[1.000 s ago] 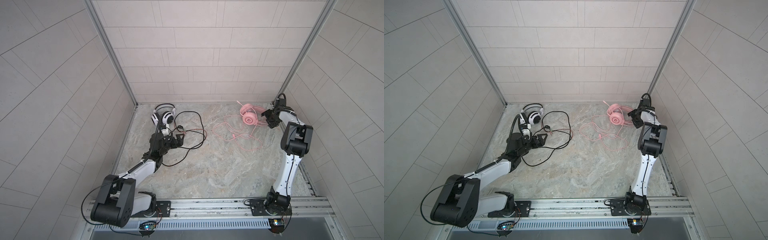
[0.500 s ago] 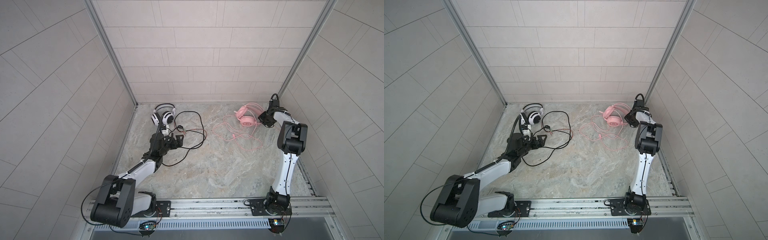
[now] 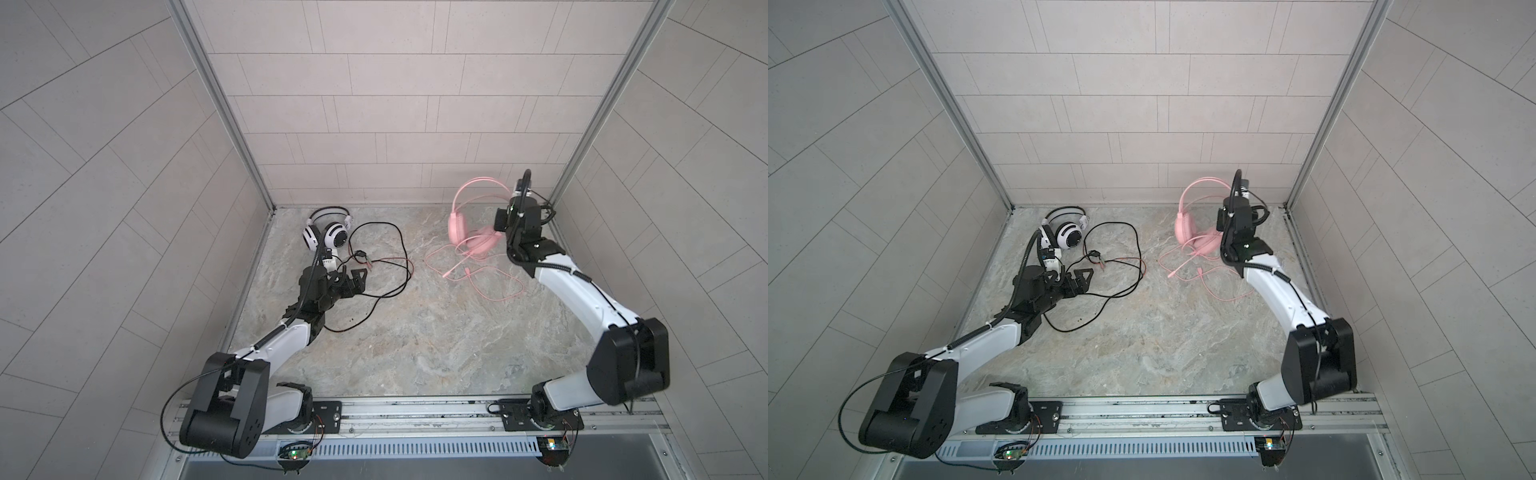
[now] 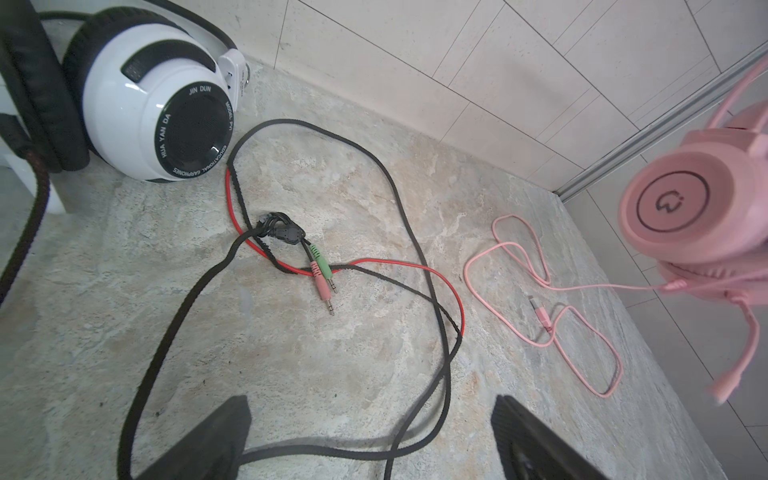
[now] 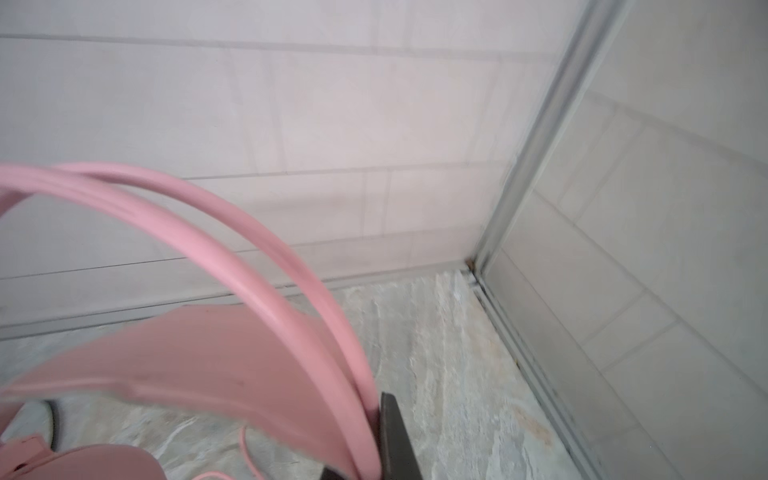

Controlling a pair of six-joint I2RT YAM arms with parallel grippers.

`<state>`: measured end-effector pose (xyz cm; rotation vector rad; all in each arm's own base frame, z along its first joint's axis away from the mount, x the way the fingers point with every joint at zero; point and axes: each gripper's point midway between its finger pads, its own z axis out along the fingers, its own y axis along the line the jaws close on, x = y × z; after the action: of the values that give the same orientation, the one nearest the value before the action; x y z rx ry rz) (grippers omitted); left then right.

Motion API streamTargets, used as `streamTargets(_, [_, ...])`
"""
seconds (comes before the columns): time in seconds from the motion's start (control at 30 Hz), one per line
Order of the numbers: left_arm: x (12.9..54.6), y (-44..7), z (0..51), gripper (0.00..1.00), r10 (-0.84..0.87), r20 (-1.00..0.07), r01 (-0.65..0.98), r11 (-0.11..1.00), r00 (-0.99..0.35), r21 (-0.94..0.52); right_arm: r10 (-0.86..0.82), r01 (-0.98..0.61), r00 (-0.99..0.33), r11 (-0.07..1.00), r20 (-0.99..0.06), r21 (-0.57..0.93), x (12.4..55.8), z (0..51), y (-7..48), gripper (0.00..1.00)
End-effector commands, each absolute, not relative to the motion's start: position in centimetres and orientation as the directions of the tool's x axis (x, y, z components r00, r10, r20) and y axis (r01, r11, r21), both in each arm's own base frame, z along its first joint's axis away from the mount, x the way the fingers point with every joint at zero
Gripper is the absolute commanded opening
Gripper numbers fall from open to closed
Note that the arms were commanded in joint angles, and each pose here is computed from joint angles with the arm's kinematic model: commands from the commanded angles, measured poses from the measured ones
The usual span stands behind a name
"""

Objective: Wrap the headphones
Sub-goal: 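Lift the pink headset with the right gripper toward the left gripper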

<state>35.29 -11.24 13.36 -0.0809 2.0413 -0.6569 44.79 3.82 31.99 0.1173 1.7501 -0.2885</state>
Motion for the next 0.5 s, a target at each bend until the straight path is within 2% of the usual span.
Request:
streamTargets(0.0, [35.1, -11.7, 14.9, 0.97, -0.305, -0.806, 0.247, 0.844, -0.508, -0.475, -0.320, 0.363, 0.059, 0.889, -0.945, -0.279, 40.9, 39.0, 5.6, 0.00])
streamTargets(0.13, [34.6, -12.2, 16.7, 0.97, -0.301, -0.825, 0.295, 0.830, -0.477, -0.474, -0.323, 0.330, 0.090, 0.902, -0.942, -0.277, 38.7, 39.9, 6.7, 0.00])
streamTargets(0.27, [33.9, -13.5, 20.7, 0.97, -0.313, -0.857, 0.370, 0.802, -0.411, -0.470, -0.272, 0.207, 0.106, 0.947, -0.957, -0.246, 37.2, 40.1, 7.7, 0.00])
streamTargets(0.37, [33.5, -15.5, 24.4, 0.97, -0.334, -0.863, 0.440, 0.756, -0.379, -0.485, -0.254, 0.110, 0.057, 0.963, -0.965, -0.247, 36.9, 39.0, 8.7, 0.00])
streamTargets(0.47, [33.3, -19.1, 28.2, 0.98, -0.271, -0.885, 0.560, 0.695, -0.378, -0.452, -0.257, 0.006, -0.017, 0.966, -0.966, -0.257, 36.9, 36.9, 10.1, 0.00])
